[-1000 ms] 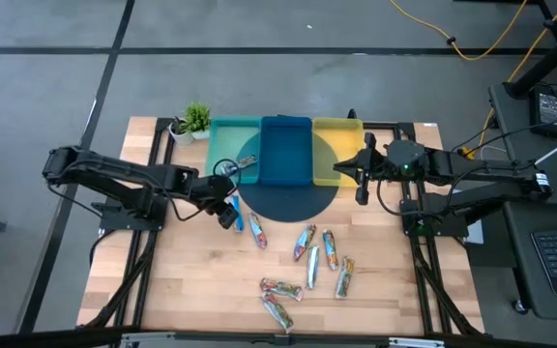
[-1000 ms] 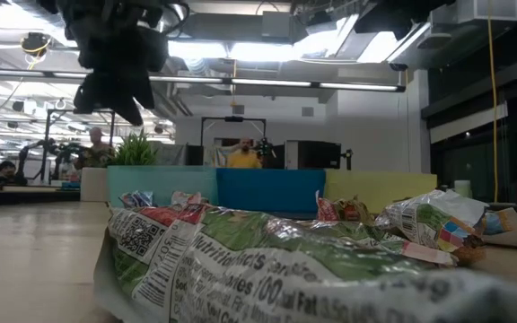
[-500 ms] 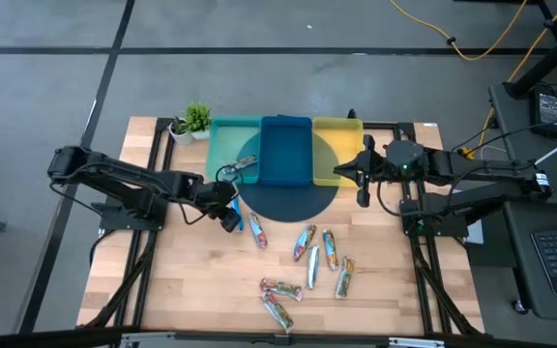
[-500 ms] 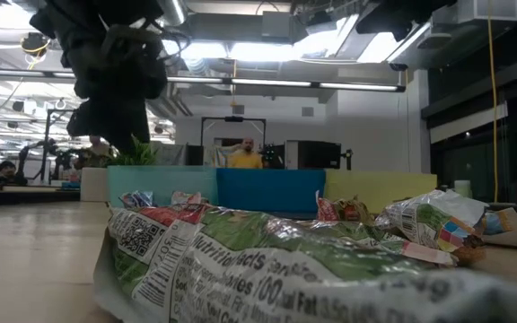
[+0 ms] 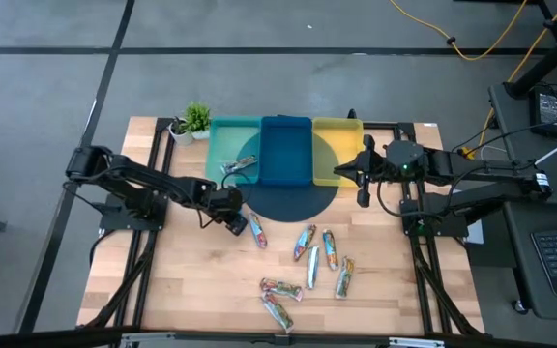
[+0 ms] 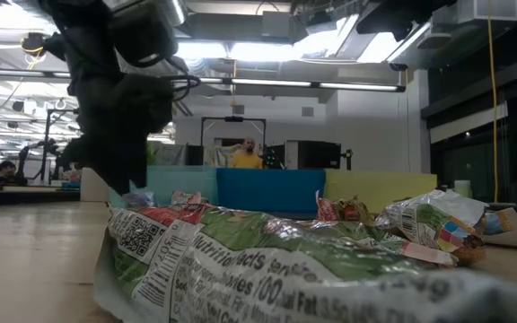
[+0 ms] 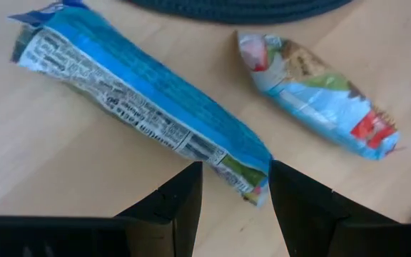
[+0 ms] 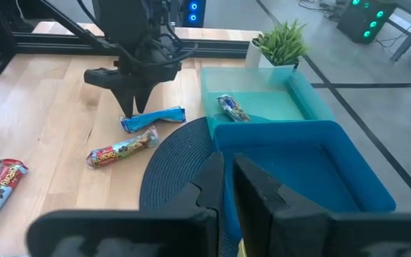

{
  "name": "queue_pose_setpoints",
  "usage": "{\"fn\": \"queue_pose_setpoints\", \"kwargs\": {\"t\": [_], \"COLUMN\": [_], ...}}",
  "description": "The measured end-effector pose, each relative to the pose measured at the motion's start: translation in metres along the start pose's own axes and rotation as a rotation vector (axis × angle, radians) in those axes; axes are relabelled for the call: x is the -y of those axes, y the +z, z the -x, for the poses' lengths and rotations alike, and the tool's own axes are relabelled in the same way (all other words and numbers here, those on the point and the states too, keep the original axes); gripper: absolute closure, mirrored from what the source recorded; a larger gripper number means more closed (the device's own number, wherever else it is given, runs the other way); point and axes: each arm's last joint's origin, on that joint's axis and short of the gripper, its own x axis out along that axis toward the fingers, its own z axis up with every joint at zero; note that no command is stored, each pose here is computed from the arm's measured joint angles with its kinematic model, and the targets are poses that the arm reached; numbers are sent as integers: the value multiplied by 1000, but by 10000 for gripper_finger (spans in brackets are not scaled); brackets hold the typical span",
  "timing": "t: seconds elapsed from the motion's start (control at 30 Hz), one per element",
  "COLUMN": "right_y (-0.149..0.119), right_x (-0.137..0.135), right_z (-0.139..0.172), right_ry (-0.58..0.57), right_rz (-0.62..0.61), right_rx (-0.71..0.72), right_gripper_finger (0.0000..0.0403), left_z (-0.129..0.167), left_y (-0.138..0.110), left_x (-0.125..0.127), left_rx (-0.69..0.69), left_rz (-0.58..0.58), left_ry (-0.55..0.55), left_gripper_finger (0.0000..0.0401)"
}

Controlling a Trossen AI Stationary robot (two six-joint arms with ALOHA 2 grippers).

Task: Pick and place Granola Bars by type
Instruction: Put the blue granola bar into the light blue bin

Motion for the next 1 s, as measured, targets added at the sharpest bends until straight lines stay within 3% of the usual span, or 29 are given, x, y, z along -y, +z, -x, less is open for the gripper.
{"fn": "queue_pose_setpoints", "kwargs": {"t": [0.5, 0.77, 1.0], "right_y": [0, 0, 0], "right_x": [0, 0, 0], "right_z": [0, 0, 0], "right_ry": [0, -1, -1], "right_rz": [4, 2, 0], "right_rx": [-1, -2, -2], "right_gripper_finger": [369, 369, 369], "left_z": [-15, -15, -15], "left_y": [0, -9, -16], "left_x": [1, 6, 10], "left_rx": [-19, -73, -99], "left_rz": [63, 10, 4], "left_ry": [9, -22, -36], "left_gripper_finger": [248, 247, 193]}}
